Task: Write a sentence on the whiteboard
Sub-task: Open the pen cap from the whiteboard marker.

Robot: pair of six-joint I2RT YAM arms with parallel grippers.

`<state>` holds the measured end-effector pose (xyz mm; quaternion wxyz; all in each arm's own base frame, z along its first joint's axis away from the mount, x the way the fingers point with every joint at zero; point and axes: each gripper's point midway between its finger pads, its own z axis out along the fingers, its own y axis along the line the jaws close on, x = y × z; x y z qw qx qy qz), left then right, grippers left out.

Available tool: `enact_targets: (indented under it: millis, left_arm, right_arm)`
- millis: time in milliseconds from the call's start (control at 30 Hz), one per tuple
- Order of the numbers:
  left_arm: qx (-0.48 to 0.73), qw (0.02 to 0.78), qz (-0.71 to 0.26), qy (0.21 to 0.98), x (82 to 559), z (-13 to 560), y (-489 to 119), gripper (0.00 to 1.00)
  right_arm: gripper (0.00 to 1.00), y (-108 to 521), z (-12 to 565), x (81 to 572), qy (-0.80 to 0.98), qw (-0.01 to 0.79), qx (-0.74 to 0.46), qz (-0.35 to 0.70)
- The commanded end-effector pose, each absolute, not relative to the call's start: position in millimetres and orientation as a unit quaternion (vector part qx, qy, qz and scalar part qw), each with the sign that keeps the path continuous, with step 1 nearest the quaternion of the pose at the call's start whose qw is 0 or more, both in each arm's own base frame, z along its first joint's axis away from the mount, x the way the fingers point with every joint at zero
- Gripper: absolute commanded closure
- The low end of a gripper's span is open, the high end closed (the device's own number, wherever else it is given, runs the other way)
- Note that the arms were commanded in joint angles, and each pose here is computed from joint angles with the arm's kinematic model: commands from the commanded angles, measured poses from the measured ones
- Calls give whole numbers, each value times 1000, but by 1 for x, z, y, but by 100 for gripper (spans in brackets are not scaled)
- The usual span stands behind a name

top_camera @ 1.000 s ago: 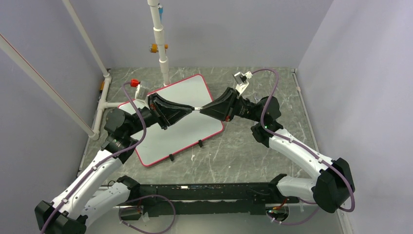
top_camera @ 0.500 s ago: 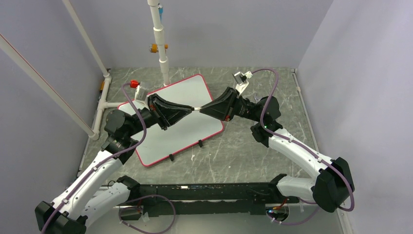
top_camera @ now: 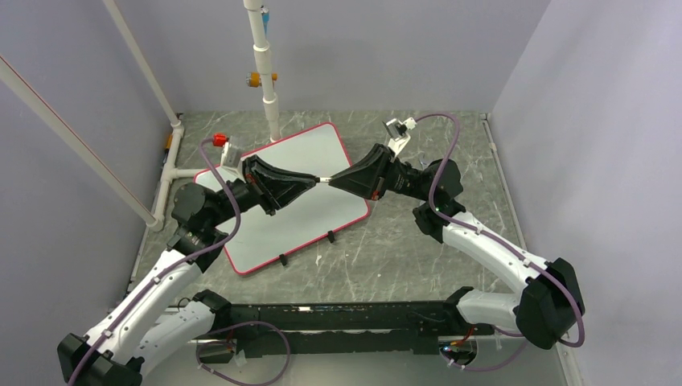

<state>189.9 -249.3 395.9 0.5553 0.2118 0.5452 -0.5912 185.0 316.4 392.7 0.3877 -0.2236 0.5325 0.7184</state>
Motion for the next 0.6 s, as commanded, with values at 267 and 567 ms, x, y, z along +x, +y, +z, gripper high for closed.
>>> enact_targets:
  millis: [267, 567]
  left_arm:
    - [182, 555, -569, 579, 195, 391, -242, 100]
    - [168, 576, -556, 574, 188, 417, -227, 100]
  right_arm:
    - [100, 301, 426, 150, 473, 444, -279, 708]
    - [100, 287, 429, 140, 468, 461, -281, 700]
